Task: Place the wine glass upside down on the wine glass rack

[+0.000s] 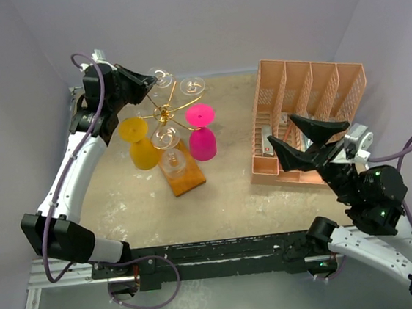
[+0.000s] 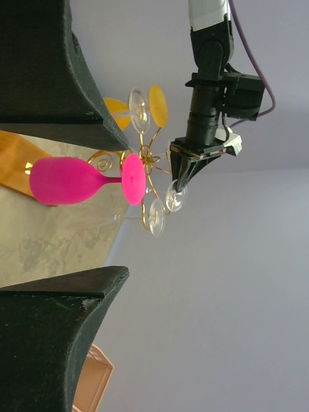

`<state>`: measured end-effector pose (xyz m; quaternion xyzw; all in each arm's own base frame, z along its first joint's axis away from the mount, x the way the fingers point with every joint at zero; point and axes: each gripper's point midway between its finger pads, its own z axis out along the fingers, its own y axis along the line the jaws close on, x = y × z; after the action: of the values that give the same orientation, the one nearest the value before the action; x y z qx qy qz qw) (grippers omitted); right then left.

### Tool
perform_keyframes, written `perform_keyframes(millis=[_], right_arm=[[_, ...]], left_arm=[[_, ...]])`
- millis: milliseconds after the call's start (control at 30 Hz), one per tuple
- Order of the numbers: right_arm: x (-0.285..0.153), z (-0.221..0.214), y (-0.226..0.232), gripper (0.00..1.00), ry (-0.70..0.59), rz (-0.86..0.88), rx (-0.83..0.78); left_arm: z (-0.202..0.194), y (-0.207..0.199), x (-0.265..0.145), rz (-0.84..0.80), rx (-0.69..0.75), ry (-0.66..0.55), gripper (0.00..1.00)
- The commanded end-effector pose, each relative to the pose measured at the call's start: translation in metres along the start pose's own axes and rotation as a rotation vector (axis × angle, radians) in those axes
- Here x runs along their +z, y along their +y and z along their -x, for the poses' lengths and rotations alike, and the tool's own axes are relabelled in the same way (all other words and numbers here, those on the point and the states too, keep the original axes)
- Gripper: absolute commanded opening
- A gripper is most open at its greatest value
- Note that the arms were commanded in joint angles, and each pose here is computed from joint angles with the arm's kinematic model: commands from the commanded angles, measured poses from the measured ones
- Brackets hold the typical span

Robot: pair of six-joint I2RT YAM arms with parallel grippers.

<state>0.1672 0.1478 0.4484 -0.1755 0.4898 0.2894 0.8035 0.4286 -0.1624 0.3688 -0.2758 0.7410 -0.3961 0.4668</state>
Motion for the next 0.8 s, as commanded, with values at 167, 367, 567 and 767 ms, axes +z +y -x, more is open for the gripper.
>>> perform_keyframes(millis=[167,367,567,767], right_arm=[[0.008,0.008,0.003,0.74,-0.026,0.008,0.019],[0.008,0.009,0.003,0.74,-0.026,0.008,0.021],[0.007,0.012,-0.001,0.74,-0.024,-0.008,0.009],[0.003,0.020,-0.005,0.74,-0.040,-0.024,-0.004]], left_arm=[[0.022,-0.026,-0.022,-0.063,0.056,-0.065,0.05],[0.024,-0.017,-0.026,-0.017,0.090,-0.068,0.12],[0.028,-0.018,-0.032,-0.018,0.103,-0.072,0.20],[0.034,-0.028,-0.042,-0.039,0.113,-0.082,0.27]])
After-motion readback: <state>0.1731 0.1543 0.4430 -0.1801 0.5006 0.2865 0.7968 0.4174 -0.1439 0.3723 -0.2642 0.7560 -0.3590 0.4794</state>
